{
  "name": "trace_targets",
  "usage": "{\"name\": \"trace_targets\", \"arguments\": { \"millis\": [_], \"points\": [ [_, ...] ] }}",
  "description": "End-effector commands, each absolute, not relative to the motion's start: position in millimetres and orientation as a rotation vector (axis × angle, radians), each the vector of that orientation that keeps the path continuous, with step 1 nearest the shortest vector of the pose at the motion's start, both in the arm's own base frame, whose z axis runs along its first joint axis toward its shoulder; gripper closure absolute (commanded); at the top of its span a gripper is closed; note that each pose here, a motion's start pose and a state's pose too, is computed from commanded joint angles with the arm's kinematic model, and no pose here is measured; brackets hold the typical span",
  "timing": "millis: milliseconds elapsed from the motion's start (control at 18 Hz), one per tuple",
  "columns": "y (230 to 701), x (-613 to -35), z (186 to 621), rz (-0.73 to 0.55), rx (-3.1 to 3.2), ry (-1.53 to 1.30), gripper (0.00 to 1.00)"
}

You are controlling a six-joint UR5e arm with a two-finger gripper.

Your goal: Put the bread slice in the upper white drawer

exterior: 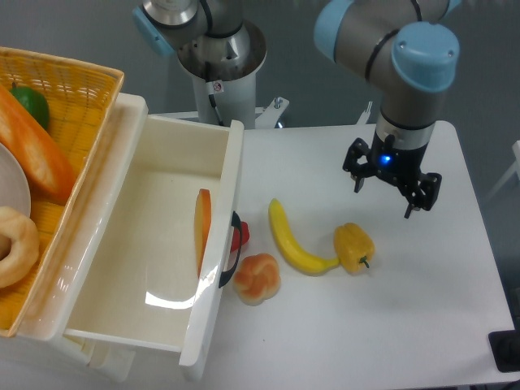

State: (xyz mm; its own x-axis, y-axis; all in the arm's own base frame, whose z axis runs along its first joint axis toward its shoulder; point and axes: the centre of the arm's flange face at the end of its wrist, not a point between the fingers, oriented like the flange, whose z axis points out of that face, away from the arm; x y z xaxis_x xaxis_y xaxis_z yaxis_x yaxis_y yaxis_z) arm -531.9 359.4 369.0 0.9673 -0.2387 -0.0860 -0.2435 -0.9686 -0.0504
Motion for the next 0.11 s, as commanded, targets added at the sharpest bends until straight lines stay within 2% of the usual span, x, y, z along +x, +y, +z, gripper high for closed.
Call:
{"name": "trace_targets", "arguments": {
  "millis": [111],
  "points": [
    [355.4, -538.3, 360.8, 0.110, -3.063, 0.366, 0.00]
  ]
}}
